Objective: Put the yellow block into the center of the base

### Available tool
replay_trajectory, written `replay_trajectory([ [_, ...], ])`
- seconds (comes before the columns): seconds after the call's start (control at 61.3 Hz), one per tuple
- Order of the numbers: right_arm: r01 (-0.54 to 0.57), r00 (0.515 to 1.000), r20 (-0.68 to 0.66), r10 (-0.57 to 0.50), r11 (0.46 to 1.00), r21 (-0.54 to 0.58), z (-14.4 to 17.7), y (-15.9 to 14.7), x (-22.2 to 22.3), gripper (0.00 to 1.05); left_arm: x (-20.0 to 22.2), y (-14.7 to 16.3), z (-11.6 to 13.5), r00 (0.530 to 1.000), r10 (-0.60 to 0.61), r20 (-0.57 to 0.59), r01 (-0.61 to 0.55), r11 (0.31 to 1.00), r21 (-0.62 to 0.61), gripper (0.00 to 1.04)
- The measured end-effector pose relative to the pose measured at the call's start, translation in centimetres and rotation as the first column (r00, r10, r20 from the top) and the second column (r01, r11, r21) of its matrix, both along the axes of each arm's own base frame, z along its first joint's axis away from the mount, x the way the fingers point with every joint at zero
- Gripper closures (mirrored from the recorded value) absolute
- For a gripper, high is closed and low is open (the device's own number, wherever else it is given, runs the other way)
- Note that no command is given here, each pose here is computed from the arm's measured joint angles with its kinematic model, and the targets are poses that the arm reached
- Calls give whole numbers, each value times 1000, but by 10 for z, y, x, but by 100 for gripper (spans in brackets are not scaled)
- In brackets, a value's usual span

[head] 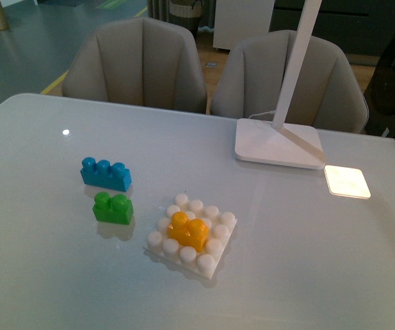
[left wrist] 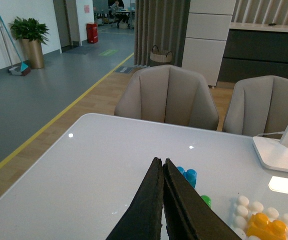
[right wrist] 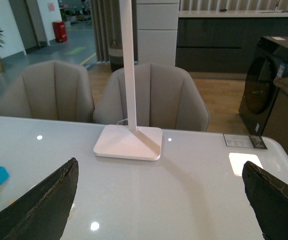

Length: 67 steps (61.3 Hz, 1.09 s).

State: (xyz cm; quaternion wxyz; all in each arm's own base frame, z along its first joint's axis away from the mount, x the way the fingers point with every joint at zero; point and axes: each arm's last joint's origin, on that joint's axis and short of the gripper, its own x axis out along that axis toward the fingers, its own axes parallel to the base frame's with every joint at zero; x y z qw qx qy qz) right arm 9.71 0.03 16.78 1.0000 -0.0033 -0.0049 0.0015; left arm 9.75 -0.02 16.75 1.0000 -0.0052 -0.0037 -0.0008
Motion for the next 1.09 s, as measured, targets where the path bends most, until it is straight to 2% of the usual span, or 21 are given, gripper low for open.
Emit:
replay_trajectory([
  [0.31,0,1000,0,0,1000,0,0,0,0,9,0,0,0,1000,0,0,0,1000,-1,101],
  [0.816,0,1000,0,0,1000,0,0,0,0,9,0,0,0,1000,0,0,0,1000,0,6],
  [1.093,0,1000,0,0,1000,0,0,0,0,9,0,0,0,1000,0,0,0,1000,2,7],
])
